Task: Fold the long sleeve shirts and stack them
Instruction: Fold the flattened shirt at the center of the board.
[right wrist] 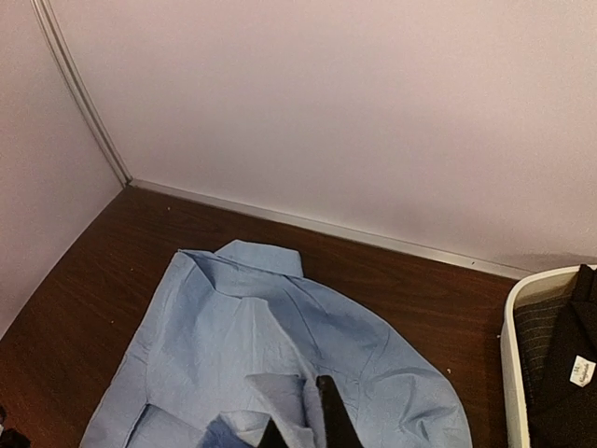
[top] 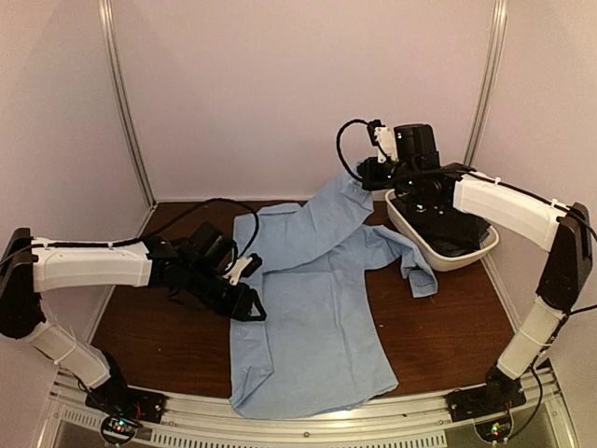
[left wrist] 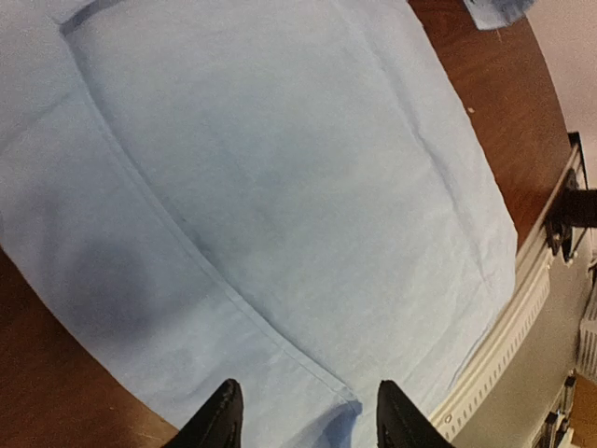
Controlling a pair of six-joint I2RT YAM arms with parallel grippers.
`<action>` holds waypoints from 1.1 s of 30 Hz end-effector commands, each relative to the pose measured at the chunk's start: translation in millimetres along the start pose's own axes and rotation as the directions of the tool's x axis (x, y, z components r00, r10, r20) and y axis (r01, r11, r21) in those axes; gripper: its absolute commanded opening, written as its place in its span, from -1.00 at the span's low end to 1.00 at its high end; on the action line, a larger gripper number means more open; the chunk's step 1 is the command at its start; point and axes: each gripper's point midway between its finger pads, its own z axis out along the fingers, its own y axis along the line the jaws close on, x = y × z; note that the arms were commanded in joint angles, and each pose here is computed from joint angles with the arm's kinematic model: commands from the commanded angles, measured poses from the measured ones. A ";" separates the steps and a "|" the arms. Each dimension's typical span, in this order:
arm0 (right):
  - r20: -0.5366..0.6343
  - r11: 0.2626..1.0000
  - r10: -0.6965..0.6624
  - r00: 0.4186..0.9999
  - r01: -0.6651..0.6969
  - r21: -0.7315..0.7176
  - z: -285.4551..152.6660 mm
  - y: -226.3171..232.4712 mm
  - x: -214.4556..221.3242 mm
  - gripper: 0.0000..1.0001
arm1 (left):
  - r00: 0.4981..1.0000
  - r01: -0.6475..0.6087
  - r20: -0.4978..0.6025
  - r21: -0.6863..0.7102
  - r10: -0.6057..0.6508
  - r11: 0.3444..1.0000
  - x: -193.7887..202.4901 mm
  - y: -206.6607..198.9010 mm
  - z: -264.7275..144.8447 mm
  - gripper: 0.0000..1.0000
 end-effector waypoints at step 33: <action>-0.311 0.993 0.072 0.948 -0.097 -0.065 111.6 24.3 160.4 -1.00 | 0.933 0.324 0.257 -0.307 -0.250 0.895 -210.6 215.9 80.7 -0.18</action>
